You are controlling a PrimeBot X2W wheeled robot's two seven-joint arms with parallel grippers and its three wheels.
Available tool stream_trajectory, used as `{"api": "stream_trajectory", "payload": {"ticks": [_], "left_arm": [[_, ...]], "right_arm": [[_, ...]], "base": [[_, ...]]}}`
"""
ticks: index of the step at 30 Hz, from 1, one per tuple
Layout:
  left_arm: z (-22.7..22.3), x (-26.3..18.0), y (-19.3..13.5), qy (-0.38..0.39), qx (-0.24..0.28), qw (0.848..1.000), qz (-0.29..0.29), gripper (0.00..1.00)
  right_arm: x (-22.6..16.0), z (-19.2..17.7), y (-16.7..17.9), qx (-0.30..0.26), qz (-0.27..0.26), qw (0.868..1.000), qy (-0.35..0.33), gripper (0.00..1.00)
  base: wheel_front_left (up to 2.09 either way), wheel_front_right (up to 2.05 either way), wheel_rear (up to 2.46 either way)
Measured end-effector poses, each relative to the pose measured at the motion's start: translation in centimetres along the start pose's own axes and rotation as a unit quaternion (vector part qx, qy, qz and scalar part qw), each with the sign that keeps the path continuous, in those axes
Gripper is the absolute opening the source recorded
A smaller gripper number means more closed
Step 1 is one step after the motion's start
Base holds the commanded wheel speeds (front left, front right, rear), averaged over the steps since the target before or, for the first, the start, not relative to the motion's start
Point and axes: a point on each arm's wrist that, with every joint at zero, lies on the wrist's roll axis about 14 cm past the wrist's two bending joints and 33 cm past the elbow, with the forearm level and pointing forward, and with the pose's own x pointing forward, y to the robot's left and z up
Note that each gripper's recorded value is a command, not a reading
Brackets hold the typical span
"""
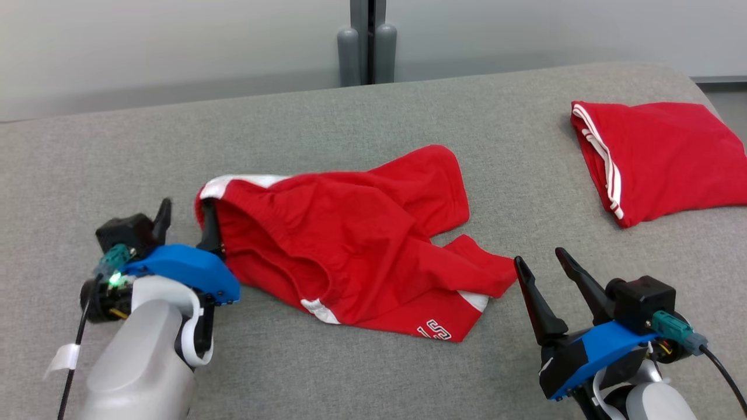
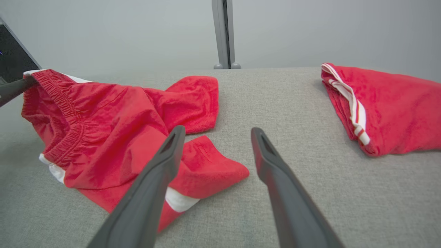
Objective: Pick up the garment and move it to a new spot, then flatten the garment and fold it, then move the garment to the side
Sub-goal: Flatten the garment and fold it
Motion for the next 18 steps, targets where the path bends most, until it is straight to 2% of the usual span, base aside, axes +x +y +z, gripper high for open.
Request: {"api": "stream_trajectory", "payload": {"ticks": [3, 6, 11, 14, 18], "left_arm": [[1.5, -0.3, -3.1, -0.009, 0.000, 0.998, -0.060, 1.00], [0.2, -1.0, -6.6, 0.039, 0.017, 0.993, -0.113, 1.00], [-0.9, -1.1, -6.7, 0.076, 0.066, 0.991, -0.089, 1.00], [-2.8, -1.8, -7.2, 0.110, 0.070, 0.988, -0.088, 1.00], [-3.2, -2.6, -6.7, 0.119, 0.077, 0.987, -0.082, 1.00]], "right_arm": [[-0.2, 0.3, 0.3, 0.000, 0.004, 1.000, -0.005, 1.00], [-0.6, 0.1, 0.5, 0.001, 0.005, 1.000, -0.001, 1.00], [-1.2, 0.1, 0.0, 0.009, -0.004, 1.000, -0.003, 1.00], [-1.7, 0.0, -0.9, 0.011, -0.019, 1.000, -0.005, 1.00], [-2.2, 0.0, -1.9, 0.013, -0.037, 0.999, -0.008, 1.00]], "base": [[0.00, 0.00, 0.00], [0.00, 0.00, 0.00], [0.00, 0.00, 0.00], [0.00, 0.00, 0.00], [0.00, 0.00, 0.00]]}}
